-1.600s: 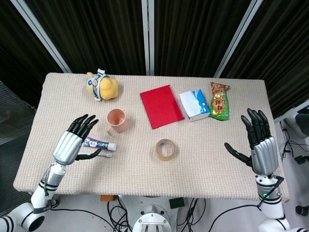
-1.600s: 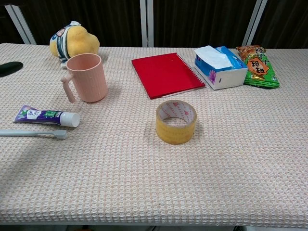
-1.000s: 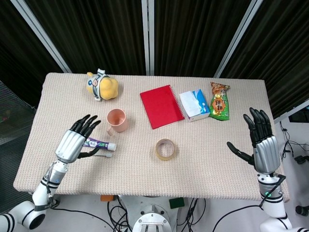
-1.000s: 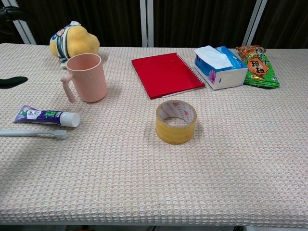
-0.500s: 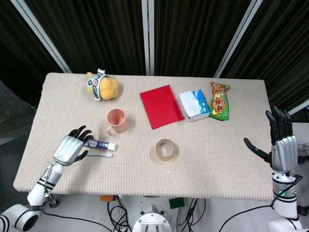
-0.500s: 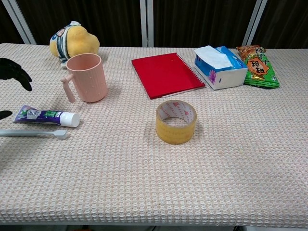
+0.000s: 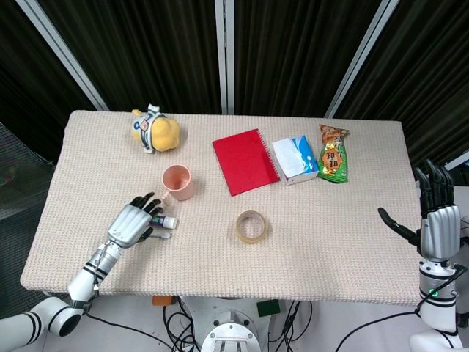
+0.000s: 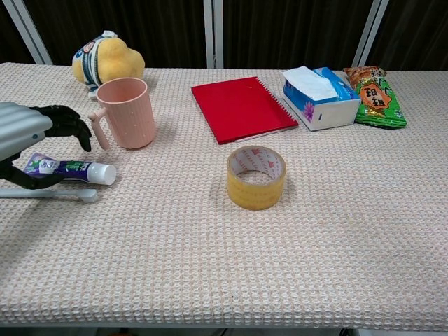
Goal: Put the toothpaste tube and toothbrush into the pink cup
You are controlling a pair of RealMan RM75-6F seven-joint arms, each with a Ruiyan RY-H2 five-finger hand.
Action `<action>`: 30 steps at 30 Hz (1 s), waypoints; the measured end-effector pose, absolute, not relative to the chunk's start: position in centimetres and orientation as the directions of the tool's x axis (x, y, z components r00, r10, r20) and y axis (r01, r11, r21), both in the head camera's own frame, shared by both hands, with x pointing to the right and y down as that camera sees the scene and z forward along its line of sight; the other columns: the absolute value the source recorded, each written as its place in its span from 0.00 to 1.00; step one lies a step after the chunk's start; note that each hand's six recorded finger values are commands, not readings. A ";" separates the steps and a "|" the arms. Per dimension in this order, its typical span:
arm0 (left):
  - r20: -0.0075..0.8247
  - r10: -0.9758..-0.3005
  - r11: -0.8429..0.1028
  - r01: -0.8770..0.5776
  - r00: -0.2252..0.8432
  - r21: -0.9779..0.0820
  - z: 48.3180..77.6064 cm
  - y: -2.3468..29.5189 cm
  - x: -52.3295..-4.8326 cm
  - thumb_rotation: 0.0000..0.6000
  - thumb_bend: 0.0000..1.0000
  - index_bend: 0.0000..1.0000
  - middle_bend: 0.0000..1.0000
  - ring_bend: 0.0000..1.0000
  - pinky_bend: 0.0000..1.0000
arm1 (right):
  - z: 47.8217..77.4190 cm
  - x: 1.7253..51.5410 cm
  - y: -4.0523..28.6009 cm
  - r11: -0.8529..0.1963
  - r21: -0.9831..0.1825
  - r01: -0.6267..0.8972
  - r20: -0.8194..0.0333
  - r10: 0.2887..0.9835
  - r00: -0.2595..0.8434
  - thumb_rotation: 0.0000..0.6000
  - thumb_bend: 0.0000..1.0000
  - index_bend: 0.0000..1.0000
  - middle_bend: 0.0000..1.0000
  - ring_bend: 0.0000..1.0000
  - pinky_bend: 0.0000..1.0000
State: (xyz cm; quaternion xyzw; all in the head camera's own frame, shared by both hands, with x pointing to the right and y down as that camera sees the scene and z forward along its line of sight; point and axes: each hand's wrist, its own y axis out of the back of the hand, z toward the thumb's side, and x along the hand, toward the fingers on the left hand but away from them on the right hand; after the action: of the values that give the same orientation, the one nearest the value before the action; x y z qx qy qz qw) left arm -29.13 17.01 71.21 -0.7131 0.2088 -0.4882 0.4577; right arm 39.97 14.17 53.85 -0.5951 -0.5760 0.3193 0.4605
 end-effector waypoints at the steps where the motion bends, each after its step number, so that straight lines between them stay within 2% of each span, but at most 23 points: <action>1: 0.506 -0.741 -0.496 0.149 0.442 -0.855 71.3 17.0 -28.9 1.00 0.29 0.33 0.22 0.11 0.27 | 53.8 40.0 14.2 0.087 -0.915 0.394 0.151 0.980 0.133 1.00 0.36 0.00 0.00 0.00 0.00; 9: 0.528 -0.708 -0.518 0.163 0.469 -0.840 72.2 17.0 -27.3 1.00 0.29 0.36 0.22 0.11 0.27 | 54.0 40.3 14.2 0.075 -0.911 0.405 0.150 0.976 0.157 1.00 0.36 0.00 0.00 0.00 0.00; 19: 0.553 -0.704 -0.531 0.186 0.445 -0.827 73.2 16.6 -27.6 1.00 0.29 0.36 0.22 0.11 0.27 | 54.2 40.7 14.3 0.075 -0.912 0.404 0.146 0.978 0.149 1.00 0.36 0.00 0.00 0.00 0.00; 26: 0.553 -0.709 -0.531 0.184 0.438 -0.827 73.3 16.5 -27.7 1.00 0.30 0.45 0.23 0.11 0.27 | 54.2 40.7 14.3 0.074 -0.913 0.402 0.144 0.978 0.147 1.00 0.36 0.00 0.00 0.00 0.00; 30: 0.556 -0.715 -0.529 0.190 0.424 -0.827 73.3 16.4 -28.0 1.00 0.30 0.49 0.30 0.13 0.28 | 54.3 40.7 14.4 0.071 -0.914 0.400 0.142 0.979 0.149 1.00 0.37 0.00 0.00 0.00 0.00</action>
State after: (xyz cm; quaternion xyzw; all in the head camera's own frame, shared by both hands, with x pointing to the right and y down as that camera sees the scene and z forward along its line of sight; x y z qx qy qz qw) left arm -28.02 16.39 73.34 -0.7146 0.1837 -0.5041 0.4489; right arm 40.70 14.37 54.26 -0.6038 -0.5709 0.3157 0.4581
